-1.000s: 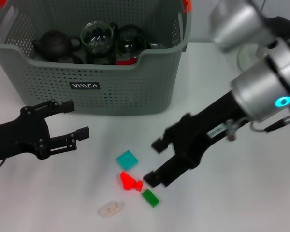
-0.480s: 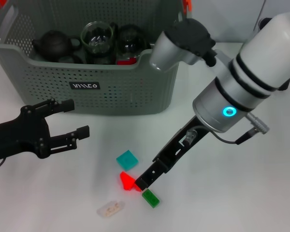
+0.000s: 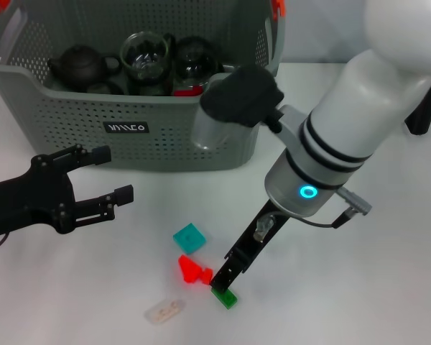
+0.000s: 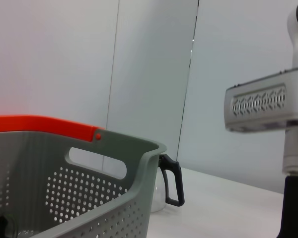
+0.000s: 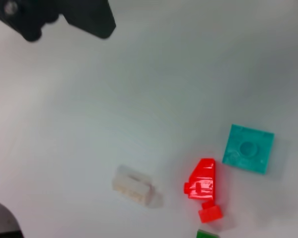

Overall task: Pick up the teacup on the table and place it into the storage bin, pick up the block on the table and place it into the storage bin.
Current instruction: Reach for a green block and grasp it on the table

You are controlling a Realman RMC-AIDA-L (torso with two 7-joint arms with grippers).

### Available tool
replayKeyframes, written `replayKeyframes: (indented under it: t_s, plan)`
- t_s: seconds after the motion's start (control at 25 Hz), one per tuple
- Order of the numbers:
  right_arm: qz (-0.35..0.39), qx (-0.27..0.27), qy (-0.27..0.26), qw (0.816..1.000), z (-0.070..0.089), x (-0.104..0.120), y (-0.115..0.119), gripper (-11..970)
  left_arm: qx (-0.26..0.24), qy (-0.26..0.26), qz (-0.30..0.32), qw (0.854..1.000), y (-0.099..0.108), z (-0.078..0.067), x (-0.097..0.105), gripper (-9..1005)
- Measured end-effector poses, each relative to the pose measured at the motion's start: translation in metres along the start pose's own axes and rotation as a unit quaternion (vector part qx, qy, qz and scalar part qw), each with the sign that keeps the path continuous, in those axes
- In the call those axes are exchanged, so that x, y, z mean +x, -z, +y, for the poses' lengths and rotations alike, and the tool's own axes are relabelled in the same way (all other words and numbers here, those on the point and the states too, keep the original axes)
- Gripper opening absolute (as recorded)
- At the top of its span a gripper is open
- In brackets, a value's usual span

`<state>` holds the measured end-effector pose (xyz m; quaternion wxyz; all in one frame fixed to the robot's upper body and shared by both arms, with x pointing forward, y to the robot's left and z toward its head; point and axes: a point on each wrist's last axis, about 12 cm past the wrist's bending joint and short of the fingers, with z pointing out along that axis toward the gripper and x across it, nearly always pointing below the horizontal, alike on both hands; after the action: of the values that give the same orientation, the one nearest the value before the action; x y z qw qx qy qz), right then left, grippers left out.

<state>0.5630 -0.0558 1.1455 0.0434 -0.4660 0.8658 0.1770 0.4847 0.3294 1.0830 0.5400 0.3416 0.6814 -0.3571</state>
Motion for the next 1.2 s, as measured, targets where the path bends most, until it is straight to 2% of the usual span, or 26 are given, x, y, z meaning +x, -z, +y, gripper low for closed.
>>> replayKeyframes:
  t_s: [0.52, 0.84, 1.12, 1.2]
  plan:
    - [0.039, 0.025, 0.008, 0.999, 0.011, -0.002, -0.022, 917, 0.0, 0.001, 0.0, 1.0, 0.0, 0.0, 0.0, 816]
    - [0.043, 0.033, 0.015, 0.998, 0.019, -0.003, -0.031, 916, 0.001, 0.001, -0.001, 1.0, 0.0, 0.0, 0.0, 817]
    - [0.034, 0.043, 0.021, 0.998, 0.021, -0.005, -0.037, 915, 0.001, 0.001, -0.001, 1.0, 0.0, 0.0, 0.0, 817]
    - [0.028, 0.048, 0.026, 0.998, 0.021, -0.006, -0.038, 847, 0.001, 0.001, -0.001, 1.0, 0.0, 0.0, 0.0, 817]
